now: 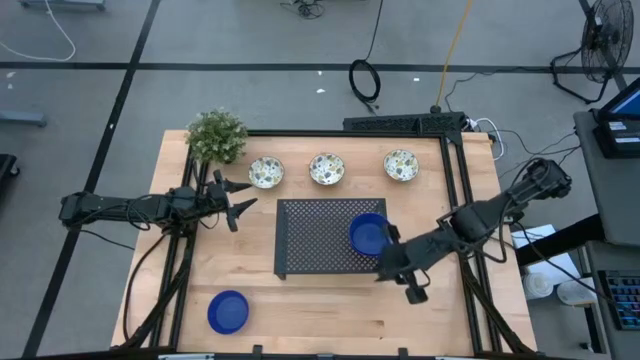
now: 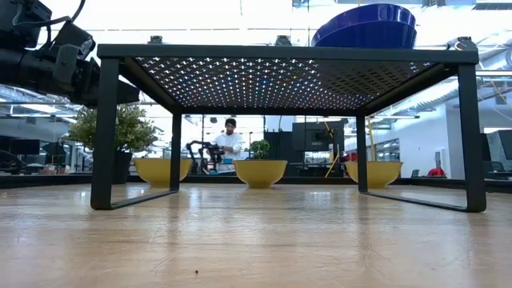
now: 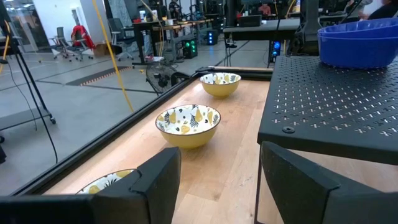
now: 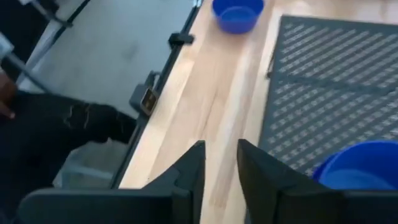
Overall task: Pick & Place Mini bowls
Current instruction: Stack the right blue bowl on the blue bowl on the shelf
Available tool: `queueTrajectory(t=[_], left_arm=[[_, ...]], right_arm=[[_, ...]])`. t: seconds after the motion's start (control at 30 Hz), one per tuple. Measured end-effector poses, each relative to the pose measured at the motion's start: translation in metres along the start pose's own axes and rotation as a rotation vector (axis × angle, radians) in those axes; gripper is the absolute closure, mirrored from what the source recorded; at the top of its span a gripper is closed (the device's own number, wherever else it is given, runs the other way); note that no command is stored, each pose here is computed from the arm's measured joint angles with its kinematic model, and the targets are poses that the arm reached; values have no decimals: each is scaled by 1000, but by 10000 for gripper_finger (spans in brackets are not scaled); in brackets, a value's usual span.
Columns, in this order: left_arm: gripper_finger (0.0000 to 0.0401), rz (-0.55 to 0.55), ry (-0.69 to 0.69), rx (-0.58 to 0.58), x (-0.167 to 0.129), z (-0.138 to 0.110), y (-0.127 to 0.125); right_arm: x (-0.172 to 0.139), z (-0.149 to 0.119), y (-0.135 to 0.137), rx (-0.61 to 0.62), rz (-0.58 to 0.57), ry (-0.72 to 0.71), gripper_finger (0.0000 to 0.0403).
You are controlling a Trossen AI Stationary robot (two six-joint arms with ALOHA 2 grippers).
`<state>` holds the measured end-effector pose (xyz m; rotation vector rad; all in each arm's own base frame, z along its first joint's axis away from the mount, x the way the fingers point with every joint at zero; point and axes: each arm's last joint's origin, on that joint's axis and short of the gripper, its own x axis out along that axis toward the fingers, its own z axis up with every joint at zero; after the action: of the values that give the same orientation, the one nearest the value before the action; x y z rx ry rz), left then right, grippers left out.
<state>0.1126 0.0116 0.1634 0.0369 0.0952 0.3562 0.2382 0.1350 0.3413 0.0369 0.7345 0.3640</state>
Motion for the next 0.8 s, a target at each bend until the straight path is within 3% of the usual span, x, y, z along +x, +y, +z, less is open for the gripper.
queueTrajectory(t=[0.2, 0.47, 0.8], left_arm=[[173, 0, 1, 0, 0, 0, 0], [173, 0, 0, 0, 0, 0, 0], [173, 0, 0, 0, 0, 0, 0]], right_arm=[[16, -27, 5, -32, 4, 99, 395], [36, -58, -4, -51, -107, 164, 399], [34, -57, -9, -122, -270, 128, 401]])
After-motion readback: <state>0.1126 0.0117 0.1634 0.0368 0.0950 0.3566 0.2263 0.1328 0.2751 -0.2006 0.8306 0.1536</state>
